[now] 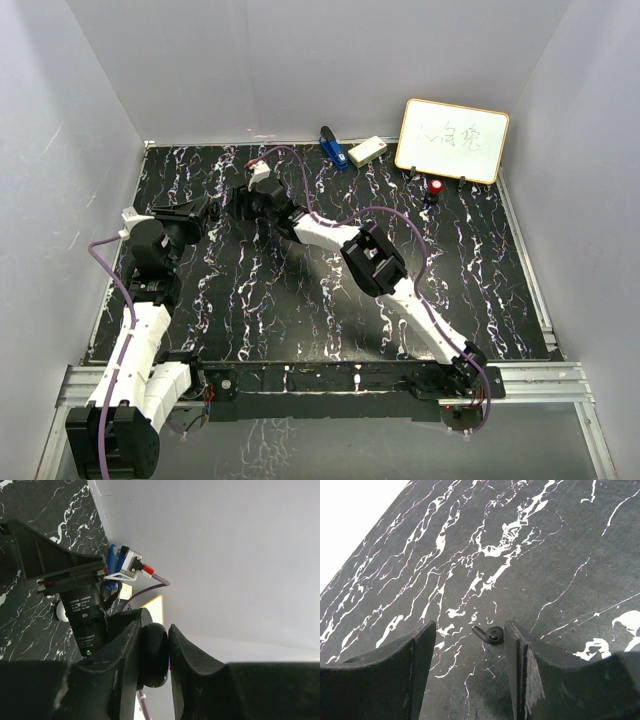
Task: Insert the wireless bluetooth earbuds into the charging case
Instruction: Pick up the earbud from the center of the board.
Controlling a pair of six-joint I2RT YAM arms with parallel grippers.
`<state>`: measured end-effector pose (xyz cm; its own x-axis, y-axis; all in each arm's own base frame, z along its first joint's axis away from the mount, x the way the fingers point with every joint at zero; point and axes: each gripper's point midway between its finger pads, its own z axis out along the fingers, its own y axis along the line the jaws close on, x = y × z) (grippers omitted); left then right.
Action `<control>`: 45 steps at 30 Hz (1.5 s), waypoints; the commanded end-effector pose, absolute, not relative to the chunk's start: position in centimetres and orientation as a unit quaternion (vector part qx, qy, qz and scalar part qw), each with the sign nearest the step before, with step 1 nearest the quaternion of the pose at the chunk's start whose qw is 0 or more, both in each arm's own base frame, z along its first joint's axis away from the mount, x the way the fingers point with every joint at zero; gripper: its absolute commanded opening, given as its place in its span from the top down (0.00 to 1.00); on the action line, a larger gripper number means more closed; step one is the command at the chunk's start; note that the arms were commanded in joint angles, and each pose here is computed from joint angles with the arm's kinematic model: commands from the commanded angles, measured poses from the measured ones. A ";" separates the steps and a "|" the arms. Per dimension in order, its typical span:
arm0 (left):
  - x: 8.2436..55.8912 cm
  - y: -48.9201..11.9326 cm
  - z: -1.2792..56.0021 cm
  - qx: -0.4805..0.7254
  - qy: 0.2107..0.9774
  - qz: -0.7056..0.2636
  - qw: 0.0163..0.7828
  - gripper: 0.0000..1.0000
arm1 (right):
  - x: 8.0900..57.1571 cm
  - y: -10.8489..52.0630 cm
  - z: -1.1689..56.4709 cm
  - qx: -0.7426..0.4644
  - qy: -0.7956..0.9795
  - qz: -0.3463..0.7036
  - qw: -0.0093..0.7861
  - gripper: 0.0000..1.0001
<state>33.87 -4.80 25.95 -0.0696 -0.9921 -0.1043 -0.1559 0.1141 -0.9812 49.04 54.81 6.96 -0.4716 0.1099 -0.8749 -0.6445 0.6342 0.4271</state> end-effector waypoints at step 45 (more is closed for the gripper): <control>33.2 -4.6 25.6 -0.495 0.571 -0.452 0.473 1.00 | 49.6 56.1 4.6 -0.141 0.772 0.385 0.485 0.53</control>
<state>33.53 -4.82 24.71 -0.0705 -0.9930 -0.0948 -0.1744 0.1059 -0.9790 49.89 55.44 5.02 -0.5009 0.1644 -0.8497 -0.5786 0.6665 0.4701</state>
